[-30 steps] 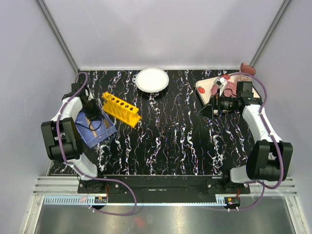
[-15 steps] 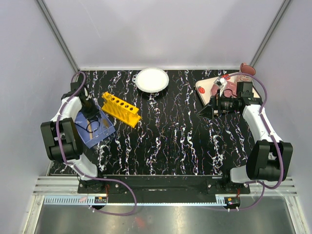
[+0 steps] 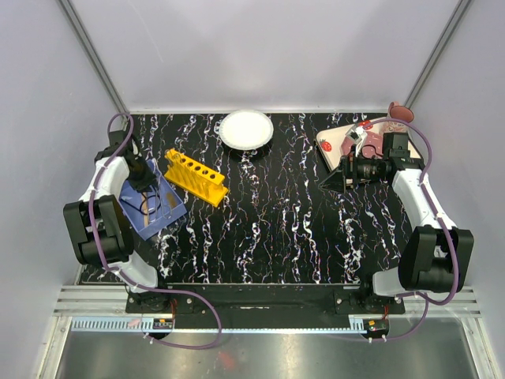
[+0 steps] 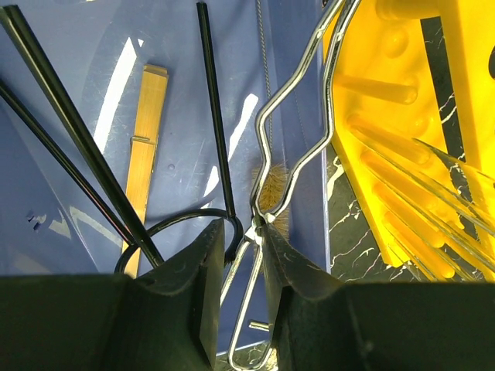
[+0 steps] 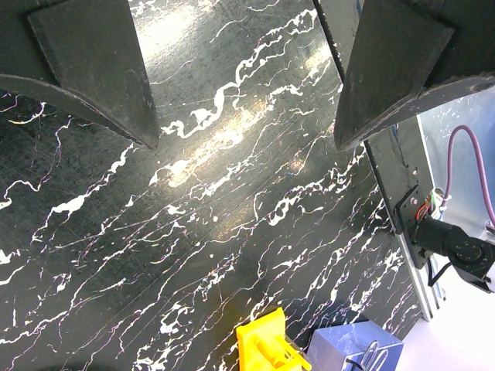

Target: Organize the chemistry lab equipment

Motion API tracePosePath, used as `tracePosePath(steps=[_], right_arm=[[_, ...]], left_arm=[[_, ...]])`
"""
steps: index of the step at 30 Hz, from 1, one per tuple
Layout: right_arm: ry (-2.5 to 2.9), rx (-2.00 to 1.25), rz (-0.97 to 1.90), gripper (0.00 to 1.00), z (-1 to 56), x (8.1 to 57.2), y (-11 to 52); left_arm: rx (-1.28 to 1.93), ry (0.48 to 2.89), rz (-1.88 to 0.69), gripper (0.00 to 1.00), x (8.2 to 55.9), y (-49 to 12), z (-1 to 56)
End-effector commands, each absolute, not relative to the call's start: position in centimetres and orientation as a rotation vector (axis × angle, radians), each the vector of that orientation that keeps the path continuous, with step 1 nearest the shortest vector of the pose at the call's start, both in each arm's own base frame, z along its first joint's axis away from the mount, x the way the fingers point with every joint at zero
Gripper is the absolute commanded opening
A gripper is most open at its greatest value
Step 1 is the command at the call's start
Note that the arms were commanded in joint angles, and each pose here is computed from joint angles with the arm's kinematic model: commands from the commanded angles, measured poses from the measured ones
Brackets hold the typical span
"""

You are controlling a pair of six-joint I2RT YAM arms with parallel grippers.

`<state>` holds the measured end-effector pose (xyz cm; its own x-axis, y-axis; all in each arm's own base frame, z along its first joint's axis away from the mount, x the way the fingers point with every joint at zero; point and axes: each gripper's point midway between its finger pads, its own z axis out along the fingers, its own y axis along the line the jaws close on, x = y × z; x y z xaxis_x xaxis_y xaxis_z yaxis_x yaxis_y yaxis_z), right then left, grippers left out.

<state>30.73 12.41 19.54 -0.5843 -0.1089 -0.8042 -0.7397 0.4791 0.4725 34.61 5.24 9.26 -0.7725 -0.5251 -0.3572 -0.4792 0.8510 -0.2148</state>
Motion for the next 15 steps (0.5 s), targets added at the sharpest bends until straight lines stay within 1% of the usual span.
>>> tracePosePath(steps=[1,9,15], right_arm=[[1.948,-0.731,1.105,1.0,20.9,31.1,12.4],[1.949,-0.731,1.11,1.0,20.9,31.1,12.4],[1.95,-0.732,1.111,1.0,20.8,31.1,12.4]], left_arm=[[-0.738,2.533,-0.101,0.28,35.8,6.7,11.4],[-0.696,2.516,-0.19,0.32,36.3,5.7,12.4],[-0.657,2.483,-0.262,0.34,37.0,4.8,13.9]])
